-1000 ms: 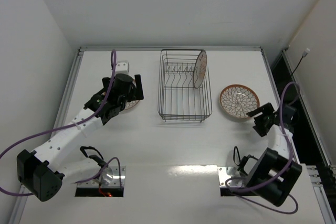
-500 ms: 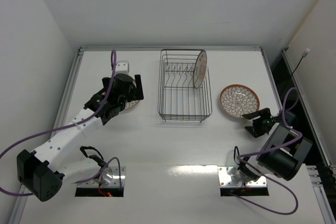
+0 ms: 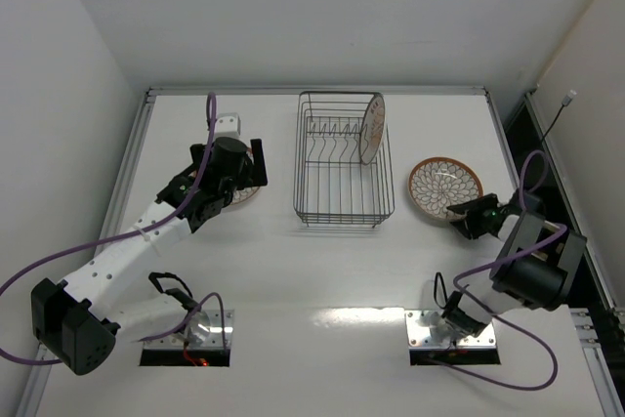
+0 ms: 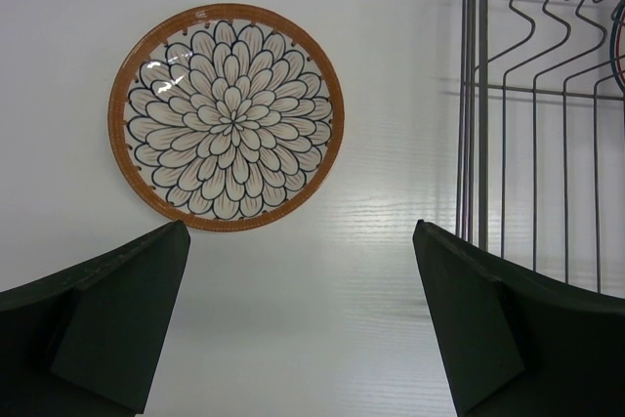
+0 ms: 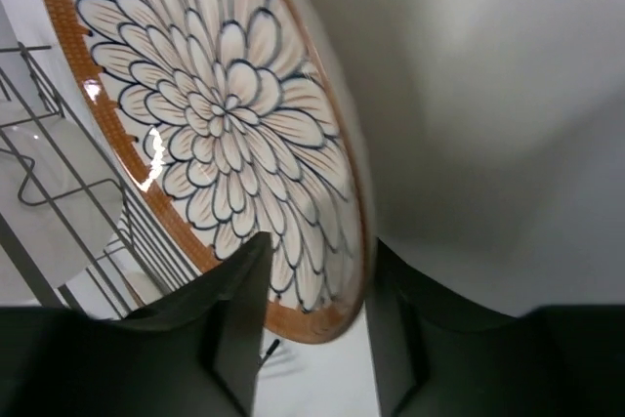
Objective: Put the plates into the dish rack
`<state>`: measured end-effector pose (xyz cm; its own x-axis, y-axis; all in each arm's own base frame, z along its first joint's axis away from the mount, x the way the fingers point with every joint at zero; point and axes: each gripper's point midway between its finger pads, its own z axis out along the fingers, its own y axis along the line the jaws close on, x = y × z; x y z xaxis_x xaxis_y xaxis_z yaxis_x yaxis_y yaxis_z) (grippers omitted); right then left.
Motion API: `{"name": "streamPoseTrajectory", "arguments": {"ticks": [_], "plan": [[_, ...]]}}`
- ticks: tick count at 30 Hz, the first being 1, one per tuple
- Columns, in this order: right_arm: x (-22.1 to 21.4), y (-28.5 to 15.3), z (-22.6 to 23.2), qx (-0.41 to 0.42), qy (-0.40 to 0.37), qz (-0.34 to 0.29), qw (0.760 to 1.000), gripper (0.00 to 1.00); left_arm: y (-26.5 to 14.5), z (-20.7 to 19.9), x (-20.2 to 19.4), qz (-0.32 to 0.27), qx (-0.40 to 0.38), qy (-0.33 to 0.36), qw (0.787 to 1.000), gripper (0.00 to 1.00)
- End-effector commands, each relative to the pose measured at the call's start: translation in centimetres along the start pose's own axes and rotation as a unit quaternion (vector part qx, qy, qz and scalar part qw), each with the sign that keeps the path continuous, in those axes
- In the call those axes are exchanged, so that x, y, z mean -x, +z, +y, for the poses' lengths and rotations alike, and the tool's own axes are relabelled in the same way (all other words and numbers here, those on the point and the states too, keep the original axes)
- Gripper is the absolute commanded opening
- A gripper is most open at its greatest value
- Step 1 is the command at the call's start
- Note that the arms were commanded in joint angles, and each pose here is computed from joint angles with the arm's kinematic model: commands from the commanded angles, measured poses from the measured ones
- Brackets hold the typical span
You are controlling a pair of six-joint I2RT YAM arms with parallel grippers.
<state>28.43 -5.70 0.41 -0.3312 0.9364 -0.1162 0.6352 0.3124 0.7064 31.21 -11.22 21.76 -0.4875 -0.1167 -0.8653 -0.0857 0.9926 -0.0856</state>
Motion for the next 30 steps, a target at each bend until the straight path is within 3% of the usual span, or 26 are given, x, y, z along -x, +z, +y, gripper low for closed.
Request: {"name": "streamPoseTrajectory", "arguments": {"ticks": [1, 6, 10, 13, 18, 24, 28, 30], "plan": [[2.7, 0.4, 2.6, 0.018, -0.033, -0.037, 0.999, 0.36, -0.2, 0.0, 1.0, -0.012, 0.001, -0.004, 1.000, 1.00], [2.9, 0.7, 2.5, 0.011, -0.045, -0.040, 0.998, 0.12, -0.2, 0.0, 1.0, -0.012, 0.001, -0.004, 1.000, 1.00], [3.7, -0.9, 4.9, 0.039, -0.106, -0.068, 0.991, 0.00, -0.2, 0.0, 1.0, -0.012, 0.001, -0.004, 1.000, 1.00], [4.1, -3.0, 6.5, 0.044, -0.134, -0.098, 0.985, 0.00, -0.2, 0.0, 1.0, -0.012, 0.001, -0.008, 1.000, 1.00], [7.0, -9.9, 13.2, 0.052, -0.197, -0.212, 0.956, 0.00, -0.2, 0.1, 1.0, -0.014, 0.005, -0.008, 1.000, 1.00], [8.3, -17.4, 17.7, 0.062, -0.202, -0.320, 0.923, 0.00, -0.2, 0.1, 1.0, -0.014, 0.005, -0.008, 1.000, 1.00], [7.4, -22.2, 23.4, 0.113, -0.235, -0.350, 0.900, 0.00, -0.2, 0.1, 1.0, -0.014, 0.005, -0.008, 1.000, 1.00], [6.6, -22.0, 25.3, 0.118, -0.253, -0.339, 0.898, 0.00, -0.2, 0.1, 1.0, -0.014, 0.005, -0.008, 1.000, 1.00]]}}
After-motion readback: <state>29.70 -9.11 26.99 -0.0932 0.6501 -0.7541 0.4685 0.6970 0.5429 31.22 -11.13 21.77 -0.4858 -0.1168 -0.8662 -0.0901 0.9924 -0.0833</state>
